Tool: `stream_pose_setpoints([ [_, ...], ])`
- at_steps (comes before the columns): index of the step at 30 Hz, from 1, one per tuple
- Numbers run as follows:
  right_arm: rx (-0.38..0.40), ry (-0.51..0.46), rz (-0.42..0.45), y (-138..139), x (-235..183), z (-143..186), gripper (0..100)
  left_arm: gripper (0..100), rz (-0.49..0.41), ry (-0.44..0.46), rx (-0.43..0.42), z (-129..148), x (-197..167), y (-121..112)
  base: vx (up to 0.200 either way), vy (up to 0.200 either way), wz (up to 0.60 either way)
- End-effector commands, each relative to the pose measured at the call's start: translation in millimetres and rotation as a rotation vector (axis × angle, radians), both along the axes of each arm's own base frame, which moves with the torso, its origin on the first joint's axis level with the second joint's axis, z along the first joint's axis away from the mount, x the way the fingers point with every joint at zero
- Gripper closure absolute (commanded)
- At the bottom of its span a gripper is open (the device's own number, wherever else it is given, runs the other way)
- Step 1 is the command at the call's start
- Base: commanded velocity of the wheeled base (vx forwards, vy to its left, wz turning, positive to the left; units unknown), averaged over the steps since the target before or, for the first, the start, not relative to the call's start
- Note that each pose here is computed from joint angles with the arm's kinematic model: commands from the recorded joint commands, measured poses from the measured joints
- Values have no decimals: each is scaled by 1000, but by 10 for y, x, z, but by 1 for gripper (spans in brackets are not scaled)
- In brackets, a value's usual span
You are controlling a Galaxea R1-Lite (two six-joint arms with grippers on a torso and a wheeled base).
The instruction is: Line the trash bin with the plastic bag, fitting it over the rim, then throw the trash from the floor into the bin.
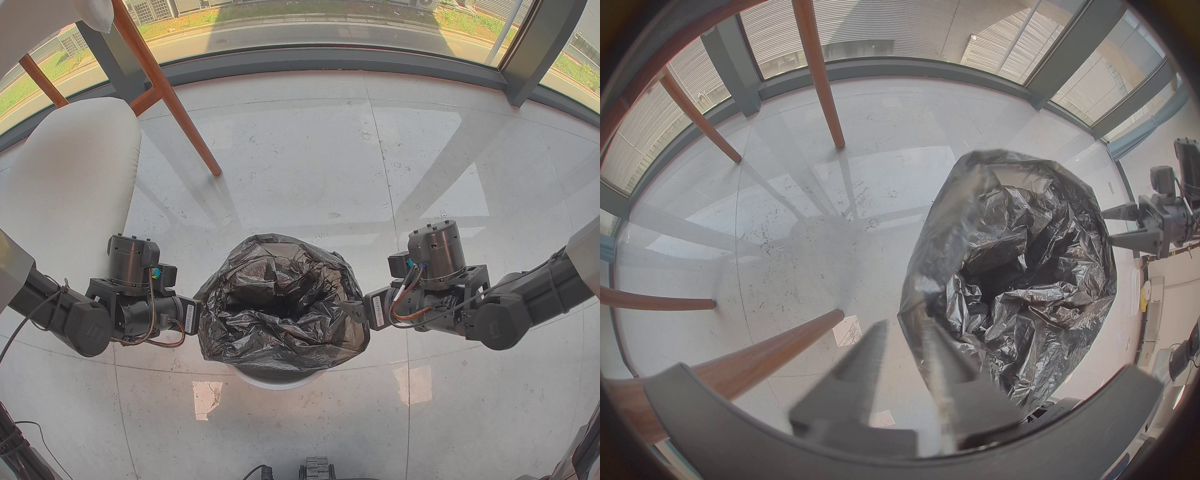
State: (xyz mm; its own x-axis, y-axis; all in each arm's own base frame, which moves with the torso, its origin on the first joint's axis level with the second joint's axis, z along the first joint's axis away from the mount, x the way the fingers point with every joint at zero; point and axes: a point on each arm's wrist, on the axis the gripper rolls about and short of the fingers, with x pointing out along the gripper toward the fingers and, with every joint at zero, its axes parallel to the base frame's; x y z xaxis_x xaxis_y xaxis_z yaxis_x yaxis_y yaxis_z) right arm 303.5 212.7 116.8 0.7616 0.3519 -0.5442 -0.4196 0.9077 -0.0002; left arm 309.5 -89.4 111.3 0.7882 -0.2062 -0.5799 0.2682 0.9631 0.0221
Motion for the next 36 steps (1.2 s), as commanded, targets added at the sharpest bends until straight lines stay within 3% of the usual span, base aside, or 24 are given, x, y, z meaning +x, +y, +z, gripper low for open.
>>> stream_pose_setpoints([
  [1,8,-10,-4,-120,-151,116,0,0,7,-1,-3,-15,19,7,0,0,0],
  [8,19,-27,-20,-273,-279,240,0,0,-9,-51,-20,60,-22,-14,0,0,0],
  [17,26,-37,-25,-420,-466,330,0,0,-48,-48,-66,241,-495,-56,0,0,0],
  [21,19,-27,-44,-511,-495,306,0,0,8,74,-225,386,-735,-201,0,0,0],
  [27,20,-26,-47,-525,-490,309,0,0,66,168,-298,328,-849,-265,0,0,0],
  [31,20,-27,-55,-545,-479,306,0,0,231,261,-458,213,-862,-424,0,0,0],
  [36,11,-17,-64,-578,-479,278,0,0,316,315,-527,127,-835,-512,0,0,0],
])
